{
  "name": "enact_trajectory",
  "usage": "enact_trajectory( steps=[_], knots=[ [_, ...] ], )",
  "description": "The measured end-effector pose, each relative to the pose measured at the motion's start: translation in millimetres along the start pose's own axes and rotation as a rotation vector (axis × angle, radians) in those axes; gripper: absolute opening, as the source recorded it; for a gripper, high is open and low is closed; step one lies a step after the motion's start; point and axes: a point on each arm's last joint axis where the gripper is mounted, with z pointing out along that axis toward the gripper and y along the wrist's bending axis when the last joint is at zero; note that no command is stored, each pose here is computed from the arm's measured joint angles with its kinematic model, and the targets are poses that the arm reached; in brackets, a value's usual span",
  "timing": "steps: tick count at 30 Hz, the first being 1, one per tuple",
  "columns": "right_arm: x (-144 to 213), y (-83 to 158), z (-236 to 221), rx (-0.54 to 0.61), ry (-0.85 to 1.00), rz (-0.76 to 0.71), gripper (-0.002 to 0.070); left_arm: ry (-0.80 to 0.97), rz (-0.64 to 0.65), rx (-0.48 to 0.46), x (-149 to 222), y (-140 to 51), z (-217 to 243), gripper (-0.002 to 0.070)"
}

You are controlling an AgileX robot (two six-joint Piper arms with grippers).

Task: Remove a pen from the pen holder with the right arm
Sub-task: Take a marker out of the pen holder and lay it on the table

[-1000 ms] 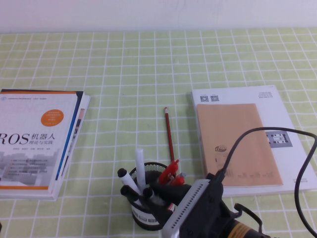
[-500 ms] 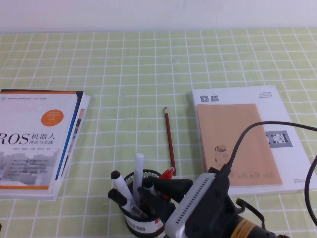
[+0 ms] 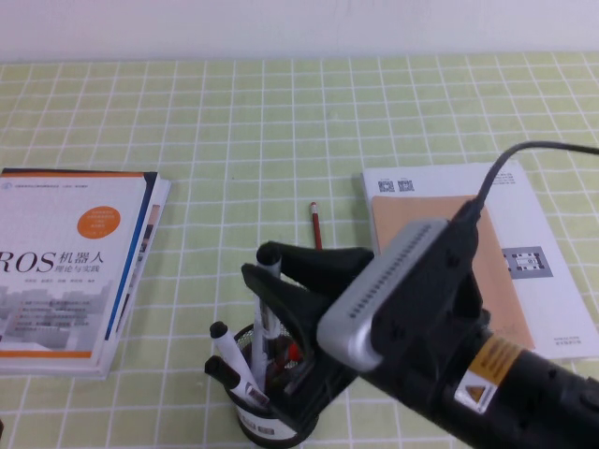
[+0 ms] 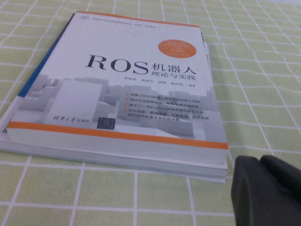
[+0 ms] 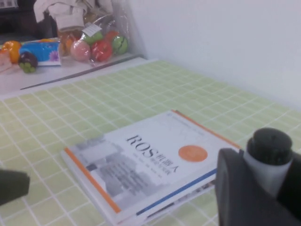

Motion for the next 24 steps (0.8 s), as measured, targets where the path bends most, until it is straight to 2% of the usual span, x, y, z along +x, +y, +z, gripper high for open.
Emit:
enact_trajectory(
  steps=[7, 14, 19, 24],
  knots=[
    [-37, -11, 11, 0.102, 0.035, -0.056, 0.0114, 0.000, 0.000, 0.000, 0, 0.0, 0, -0.0008],
    [-64, -54, 18, 0.245, 0.054, -0.049, 0.0114, 0.000, 0.000, 0.000, 0, 0.0, 0, -0.0008],
    [-65, -95, 26, 0.276, 0.116, 0.066, 0.0114, 0.000, 0.000, 0.000, 0, 0.0, 0, -0.0008],
    [-50, -128, 50, 0.222, 0.256, 0.230, 0.0114, 0.000, 0.000, 0.000, 0, 0.0, 0, -0.0008]
  ],
)
